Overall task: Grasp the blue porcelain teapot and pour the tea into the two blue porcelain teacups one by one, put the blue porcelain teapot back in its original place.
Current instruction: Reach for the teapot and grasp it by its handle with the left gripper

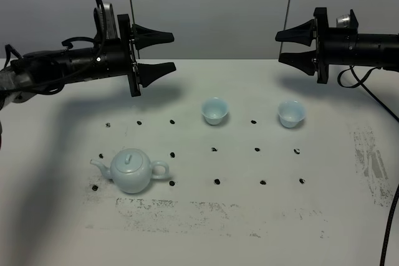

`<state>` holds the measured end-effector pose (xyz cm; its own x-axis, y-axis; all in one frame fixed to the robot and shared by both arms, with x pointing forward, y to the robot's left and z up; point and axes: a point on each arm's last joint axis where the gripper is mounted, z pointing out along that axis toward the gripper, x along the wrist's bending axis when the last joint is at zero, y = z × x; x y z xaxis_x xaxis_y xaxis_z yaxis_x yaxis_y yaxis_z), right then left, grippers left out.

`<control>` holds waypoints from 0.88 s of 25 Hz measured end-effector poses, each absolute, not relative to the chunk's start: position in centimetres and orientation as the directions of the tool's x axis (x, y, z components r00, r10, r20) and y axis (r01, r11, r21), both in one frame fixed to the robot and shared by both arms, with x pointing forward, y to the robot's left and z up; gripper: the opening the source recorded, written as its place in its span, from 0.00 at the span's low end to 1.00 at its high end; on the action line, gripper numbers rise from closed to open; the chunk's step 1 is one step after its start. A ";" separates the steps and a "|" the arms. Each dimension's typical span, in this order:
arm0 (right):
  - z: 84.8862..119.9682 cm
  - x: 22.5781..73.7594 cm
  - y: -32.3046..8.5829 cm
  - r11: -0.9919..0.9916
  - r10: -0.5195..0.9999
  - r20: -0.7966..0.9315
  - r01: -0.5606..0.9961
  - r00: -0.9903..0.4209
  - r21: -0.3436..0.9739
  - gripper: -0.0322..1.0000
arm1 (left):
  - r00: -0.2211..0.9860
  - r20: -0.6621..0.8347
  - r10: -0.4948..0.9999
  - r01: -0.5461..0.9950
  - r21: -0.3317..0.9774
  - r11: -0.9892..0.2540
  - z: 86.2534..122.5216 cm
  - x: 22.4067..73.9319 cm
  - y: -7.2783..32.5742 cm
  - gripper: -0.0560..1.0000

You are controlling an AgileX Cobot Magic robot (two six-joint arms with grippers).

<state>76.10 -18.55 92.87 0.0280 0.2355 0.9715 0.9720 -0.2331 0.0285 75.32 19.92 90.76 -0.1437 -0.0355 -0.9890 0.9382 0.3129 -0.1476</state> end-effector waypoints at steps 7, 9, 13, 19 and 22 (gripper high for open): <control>92.9 76.1 -18.6 -0.233 0.236 0.971 0.972 0.027 0.030 0.51 | -0.138 -0.989 -0.054 0.936 -0.148 0.318 90.5 75.4 20.1 0.64; 92.9 76.1 -18.6 -0.231 0.237 0.971 0.972 0.020 0.036 0.51 | -0.125 -0.991 -0.050 0.938 -0.134 0.321 90.5 75.4 20.2 0.64; 93.2 76.2 -18.5 -0.202 0.262 0.959 0.966 -0.108 0.164 0.51 | -0.005 -1.000 -0.026 0.952 -0.013 0.305 90.7 75.3 20.3 0.64; 96.0 76.9 -18.7 -0.042 0.399 0.793 0.855 -0.460 0.517 0.51 | 0.359 -0.922 0.147 0.901 0.384 0.204 93.7 75.8 20.2 0.64; 97.1 77.2 -19.3 0.080 0.526 0.664 0.808 -0.532 0.584 0.51 | 0.476 -0.815 0.331 0.840 0.533 0.104 95.9 76.5 20.4 0.64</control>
<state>77.19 -19.34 97.06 -0.5316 0.5259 0.6639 0.8079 0.0797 0.5838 76.47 20.41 95.91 0.4761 0.3311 -0.8147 0.8397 0.1039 0.5330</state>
